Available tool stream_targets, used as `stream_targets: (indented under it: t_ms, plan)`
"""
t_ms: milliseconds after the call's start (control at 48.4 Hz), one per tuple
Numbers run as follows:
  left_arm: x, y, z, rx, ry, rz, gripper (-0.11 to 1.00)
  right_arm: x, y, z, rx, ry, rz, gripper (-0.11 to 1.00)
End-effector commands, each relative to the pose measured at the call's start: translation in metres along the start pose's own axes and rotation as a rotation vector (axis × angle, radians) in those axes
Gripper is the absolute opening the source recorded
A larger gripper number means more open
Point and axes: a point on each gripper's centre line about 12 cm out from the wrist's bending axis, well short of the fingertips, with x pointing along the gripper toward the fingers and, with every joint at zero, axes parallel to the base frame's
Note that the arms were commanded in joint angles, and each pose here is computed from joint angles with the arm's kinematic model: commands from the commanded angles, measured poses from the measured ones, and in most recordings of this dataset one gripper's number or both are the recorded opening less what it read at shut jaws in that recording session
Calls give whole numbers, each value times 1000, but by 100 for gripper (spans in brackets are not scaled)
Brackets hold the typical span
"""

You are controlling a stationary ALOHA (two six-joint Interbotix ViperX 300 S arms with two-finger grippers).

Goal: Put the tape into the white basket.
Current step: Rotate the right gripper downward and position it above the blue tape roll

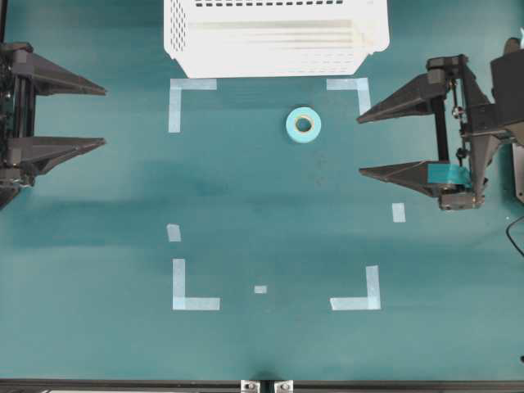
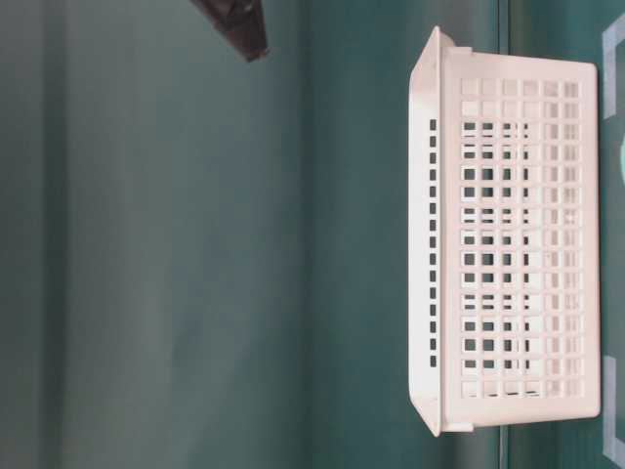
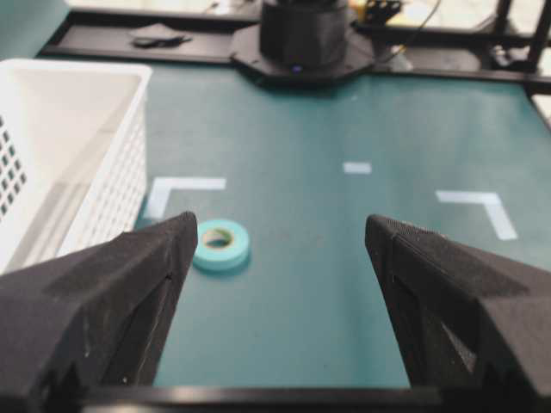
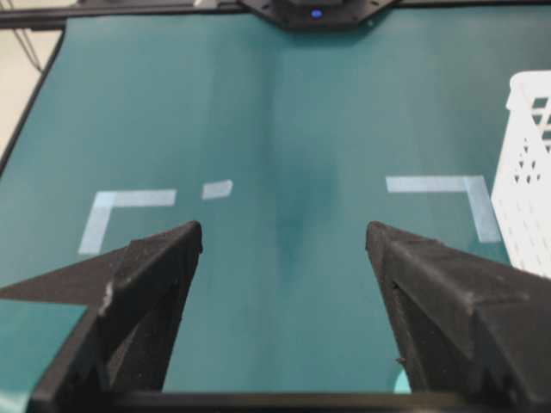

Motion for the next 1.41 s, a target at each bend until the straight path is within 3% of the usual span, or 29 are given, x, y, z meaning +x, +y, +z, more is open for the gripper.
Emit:
stream_targets:
  t_ms: [0, 393, 765, 1033, 1385]
  plan:
    - [1, 1, 2, -2, 1, 6, 87, 3, 3, 16, 16, -35, 4, 87]
    - [-1, 2, -7, 4, 26, 10, 87, 37, 1, 13, 154, 46, -25, 87]
    - [-27, 2, -3, 2, -80, 6, 87, 55, -1, 22, 356, 42, -46, 87]
    - [-32, 9, -21, -10, 96, 52, 87, 80, -3, 16, 471, 99, -71, 86]
    - [-34, 16, -30, -17, 118, 98, 87, 99, -22, -4, 615, 205, -145, 86]
